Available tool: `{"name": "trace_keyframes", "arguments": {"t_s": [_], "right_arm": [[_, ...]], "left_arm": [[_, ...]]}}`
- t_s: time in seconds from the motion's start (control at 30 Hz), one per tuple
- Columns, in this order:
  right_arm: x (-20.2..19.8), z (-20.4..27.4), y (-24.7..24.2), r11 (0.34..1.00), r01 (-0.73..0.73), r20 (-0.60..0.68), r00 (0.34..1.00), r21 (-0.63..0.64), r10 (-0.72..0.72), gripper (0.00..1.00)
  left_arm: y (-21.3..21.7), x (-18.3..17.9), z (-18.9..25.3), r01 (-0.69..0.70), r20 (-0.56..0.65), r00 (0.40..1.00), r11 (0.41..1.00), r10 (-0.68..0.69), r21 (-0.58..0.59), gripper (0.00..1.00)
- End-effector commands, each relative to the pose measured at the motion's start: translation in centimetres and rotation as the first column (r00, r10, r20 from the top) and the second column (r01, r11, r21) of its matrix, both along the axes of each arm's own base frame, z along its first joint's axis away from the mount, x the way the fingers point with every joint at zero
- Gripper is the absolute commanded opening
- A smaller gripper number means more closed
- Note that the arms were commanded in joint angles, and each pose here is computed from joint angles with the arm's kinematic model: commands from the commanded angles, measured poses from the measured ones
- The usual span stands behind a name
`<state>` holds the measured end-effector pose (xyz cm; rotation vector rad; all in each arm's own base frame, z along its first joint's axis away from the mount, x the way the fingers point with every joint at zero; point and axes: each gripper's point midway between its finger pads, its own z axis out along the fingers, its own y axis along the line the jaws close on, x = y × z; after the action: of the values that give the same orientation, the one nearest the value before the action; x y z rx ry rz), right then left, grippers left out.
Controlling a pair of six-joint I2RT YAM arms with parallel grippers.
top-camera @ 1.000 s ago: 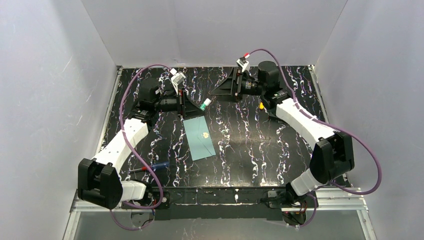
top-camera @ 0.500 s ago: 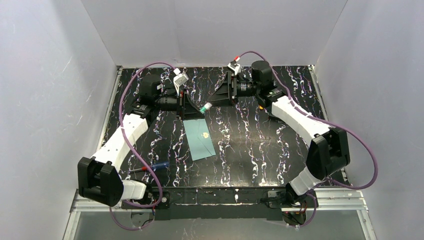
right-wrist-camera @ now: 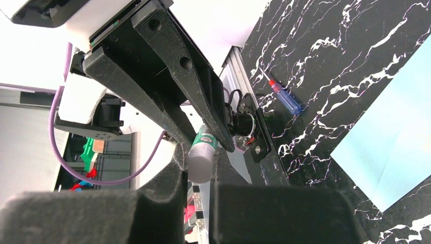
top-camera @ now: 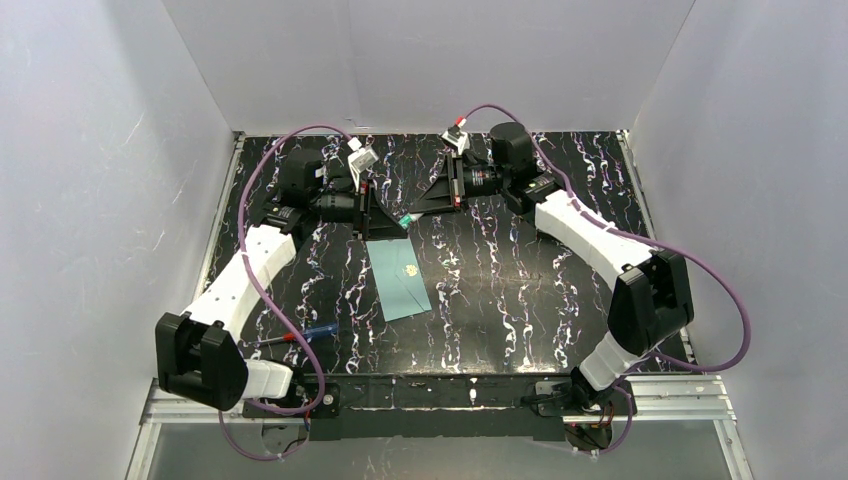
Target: Place the letter into the envelope and seal it
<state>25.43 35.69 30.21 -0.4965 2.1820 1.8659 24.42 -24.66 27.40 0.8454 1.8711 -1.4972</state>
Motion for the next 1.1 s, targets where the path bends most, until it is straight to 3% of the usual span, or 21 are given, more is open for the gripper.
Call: {"name": "trace_keyframes", "arguments": {"t_s": [0.0, 0.23, 0.47, 0.87, 1.07], "right_arm": [[-1.2, 0.3, 0.9, 0.999, -0.036, 0.029, 0.999, 0.007, 0.035, 0.01], [-5.3, -2.7, 3.2, 0.992, -0.126, -0.023, 0.992, -0.018, 0.125, 0.01], [-7.6, -6.1, 4.3, 0.979, -0.194, -0.084, 0.978, -0.059, 0.189, 0.01], [-10.7, -11.2, 4.5, 0.950, -0.280, -0.190, 0.949, -0.140, 0.252, 0.01], [-10.6, -11.3, 5.3, 0.948, -0.286, -0.191, 0.947, -0.142, 0.257, 0.01]], "left_arm": [[0.0, 2.1, 2.4, -0.084, 0.090, 0.992, 0.996, 0.085, -0.011, 0.00], [0.0, 7.0, 4.8, -0.286, 0.140, 0.947, 0.957, 0.291, -0.049, 0.00], [-0.5, 8.5, 5.1, -0.276, 0.148, 0.948, 0.960, 0.280, -0.050, 0.00], [2.1, 15.0, 7.3, -0.463, 0.178, 0.866, 0.884, 0.467, -0.067, 0.00], [1.6, 15.0, 6.2, -0.440, 0.121, 0.887, 0.895, 0.445, -0.071, 0.00]]}}
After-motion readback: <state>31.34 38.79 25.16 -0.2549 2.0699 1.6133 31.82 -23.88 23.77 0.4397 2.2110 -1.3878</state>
